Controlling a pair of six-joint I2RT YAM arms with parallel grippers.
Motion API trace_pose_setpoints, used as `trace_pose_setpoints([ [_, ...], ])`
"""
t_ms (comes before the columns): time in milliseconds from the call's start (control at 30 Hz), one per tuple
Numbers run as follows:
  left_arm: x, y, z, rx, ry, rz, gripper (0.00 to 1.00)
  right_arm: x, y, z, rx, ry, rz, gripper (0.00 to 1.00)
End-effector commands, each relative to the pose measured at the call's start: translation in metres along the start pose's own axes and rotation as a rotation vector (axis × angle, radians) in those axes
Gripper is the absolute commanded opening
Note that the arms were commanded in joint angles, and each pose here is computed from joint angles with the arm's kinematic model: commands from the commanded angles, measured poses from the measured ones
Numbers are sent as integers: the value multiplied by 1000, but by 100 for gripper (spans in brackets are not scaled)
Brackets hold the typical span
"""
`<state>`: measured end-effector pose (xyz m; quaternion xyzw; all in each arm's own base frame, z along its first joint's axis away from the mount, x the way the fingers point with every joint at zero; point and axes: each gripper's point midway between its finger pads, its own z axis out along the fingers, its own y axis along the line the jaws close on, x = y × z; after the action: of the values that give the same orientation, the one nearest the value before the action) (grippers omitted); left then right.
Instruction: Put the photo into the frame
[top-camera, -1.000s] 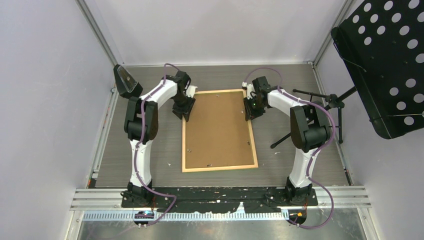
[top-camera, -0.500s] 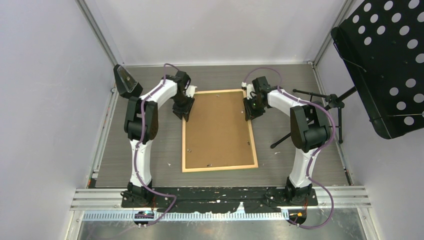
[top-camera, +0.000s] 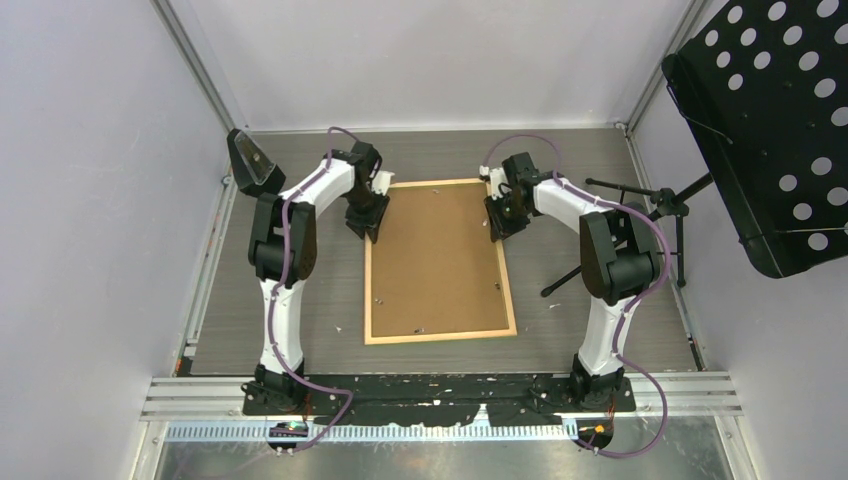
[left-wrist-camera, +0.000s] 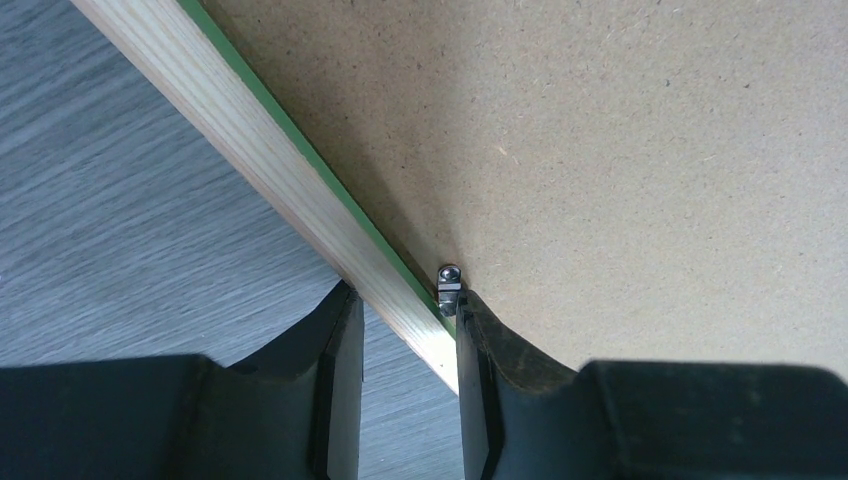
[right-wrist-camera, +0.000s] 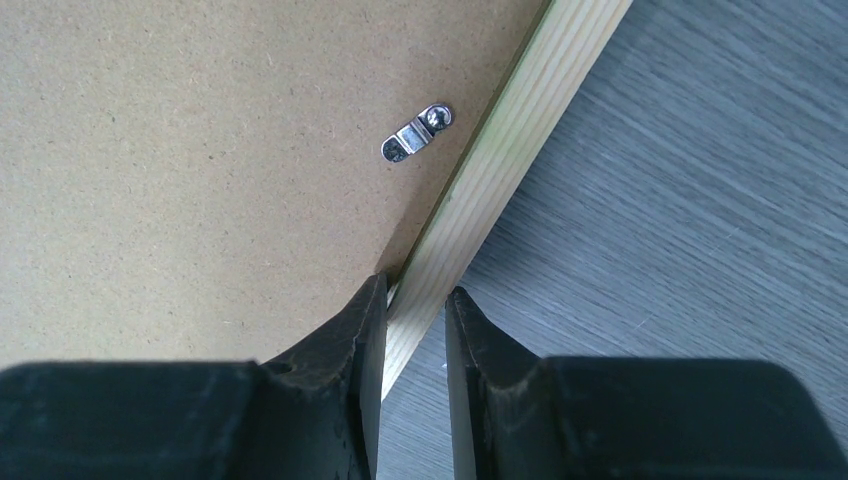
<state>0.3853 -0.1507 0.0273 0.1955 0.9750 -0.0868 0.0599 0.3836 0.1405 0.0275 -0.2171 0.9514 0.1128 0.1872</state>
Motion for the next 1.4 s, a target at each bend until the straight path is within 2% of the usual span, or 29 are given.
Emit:
trace_pose_setpoints([
  [0,-8,-3,-8,14,-17,51,22,5,-13,-10,49,47,-117,5],
  [67,-8,-5,-9,27,-10,46,33,5,-9,-10,29,46,-114,5],
  [167,-10,-8,-12,45,-11,35,43,6,-3,-8,-7,44,-106,6],
  [367,-15,-6,-19,36,-28,19,52,6,9,-5,-69,25,-97,5],
  [933,23,-9,-3,74,82,2,52,7,16,-2,-112,23,-79,6],
  [1200,24,-9,-5,72,78,13,47,7,16,0,-111,24,-75,5],
  [1367,23,-8,-11,76,69,12,49,7,16,0,-112,25,-70,6],
])
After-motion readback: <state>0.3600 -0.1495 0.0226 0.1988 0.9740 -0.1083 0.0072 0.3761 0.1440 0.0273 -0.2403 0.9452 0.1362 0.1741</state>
